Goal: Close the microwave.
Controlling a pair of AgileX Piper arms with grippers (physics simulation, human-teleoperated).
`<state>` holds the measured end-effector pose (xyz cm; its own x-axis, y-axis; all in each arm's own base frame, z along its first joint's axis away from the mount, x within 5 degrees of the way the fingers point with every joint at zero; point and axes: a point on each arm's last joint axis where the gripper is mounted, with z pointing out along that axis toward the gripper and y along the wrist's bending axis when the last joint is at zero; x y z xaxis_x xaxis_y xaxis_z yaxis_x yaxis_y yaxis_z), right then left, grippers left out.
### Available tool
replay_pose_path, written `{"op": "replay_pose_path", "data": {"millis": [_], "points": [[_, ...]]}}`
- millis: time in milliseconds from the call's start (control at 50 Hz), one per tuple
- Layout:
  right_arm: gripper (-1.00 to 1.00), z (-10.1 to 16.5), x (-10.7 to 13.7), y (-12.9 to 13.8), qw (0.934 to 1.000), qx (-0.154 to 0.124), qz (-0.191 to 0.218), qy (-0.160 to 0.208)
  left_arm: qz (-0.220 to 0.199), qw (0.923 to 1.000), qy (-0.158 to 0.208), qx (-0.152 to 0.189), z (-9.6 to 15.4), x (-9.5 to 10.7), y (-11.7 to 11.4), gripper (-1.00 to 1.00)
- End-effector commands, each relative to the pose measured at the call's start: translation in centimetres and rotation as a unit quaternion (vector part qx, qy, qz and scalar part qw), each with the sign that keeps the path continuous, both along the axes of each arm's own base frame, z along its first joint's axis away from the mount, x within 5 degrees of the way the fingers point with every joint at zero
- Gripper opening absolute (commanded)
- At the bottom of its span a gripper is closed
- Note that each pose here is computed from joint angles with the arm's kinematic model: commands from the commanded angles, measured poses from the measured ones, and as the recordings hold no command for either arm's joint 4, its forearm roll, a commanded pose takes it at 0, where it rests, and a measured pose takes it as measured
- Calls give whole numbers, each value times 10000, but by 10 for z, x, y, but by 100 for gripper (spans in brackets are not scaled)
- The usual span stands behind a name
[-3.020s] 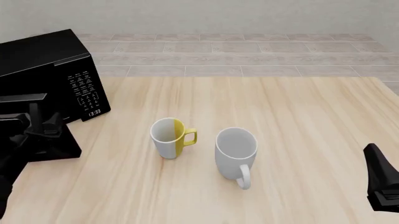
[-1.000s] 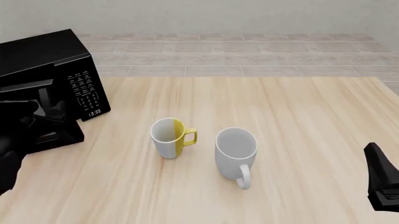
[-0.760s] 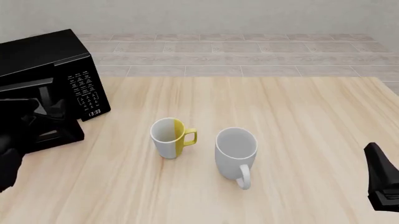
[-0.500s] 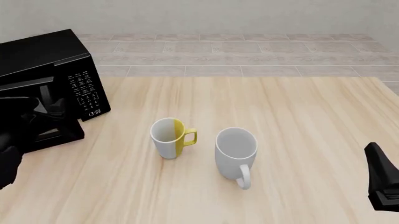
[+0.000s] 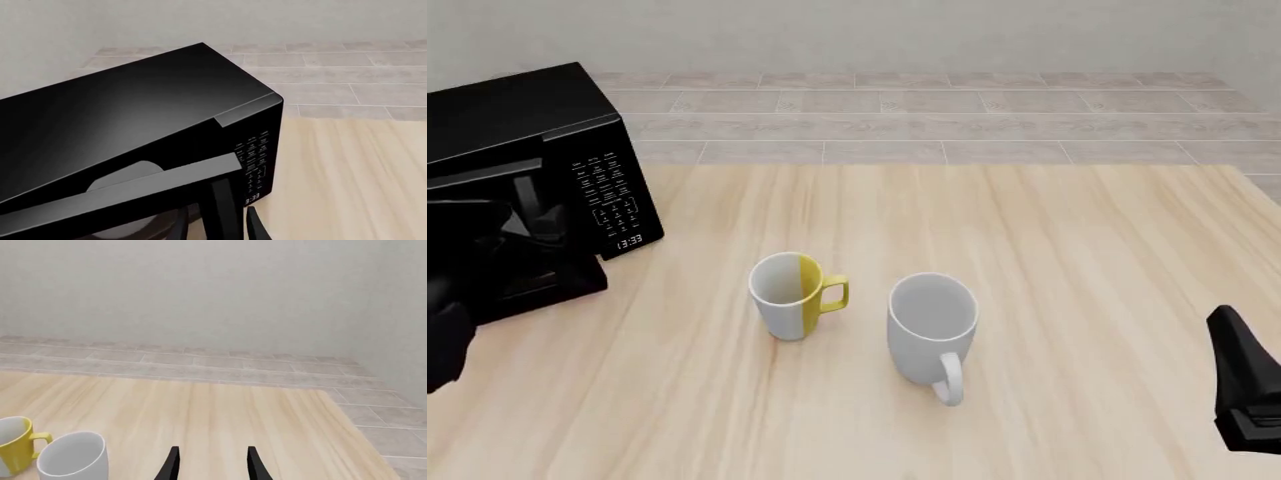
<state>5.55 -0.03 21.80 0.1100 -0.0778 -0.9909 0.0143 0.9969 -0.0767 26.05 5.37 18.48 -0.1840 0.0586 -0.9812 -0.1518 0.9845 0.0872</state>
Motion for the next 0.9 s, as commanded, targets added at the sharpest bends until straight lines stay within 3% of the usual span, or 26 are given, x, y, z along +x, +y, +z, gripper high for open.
{"op": "replay_pose_path", "data": {"millis": [20, 900], "points": [[100, 1, 0, 0, 10000, 0, 2, -12, 506, 9987, 87, -38, -5, 11, 21, 100], [100, 2, 0, 0, 10000, 5, -37, -20, 686, 9975, 183, -48, -9, 28, 37, 100]]}}
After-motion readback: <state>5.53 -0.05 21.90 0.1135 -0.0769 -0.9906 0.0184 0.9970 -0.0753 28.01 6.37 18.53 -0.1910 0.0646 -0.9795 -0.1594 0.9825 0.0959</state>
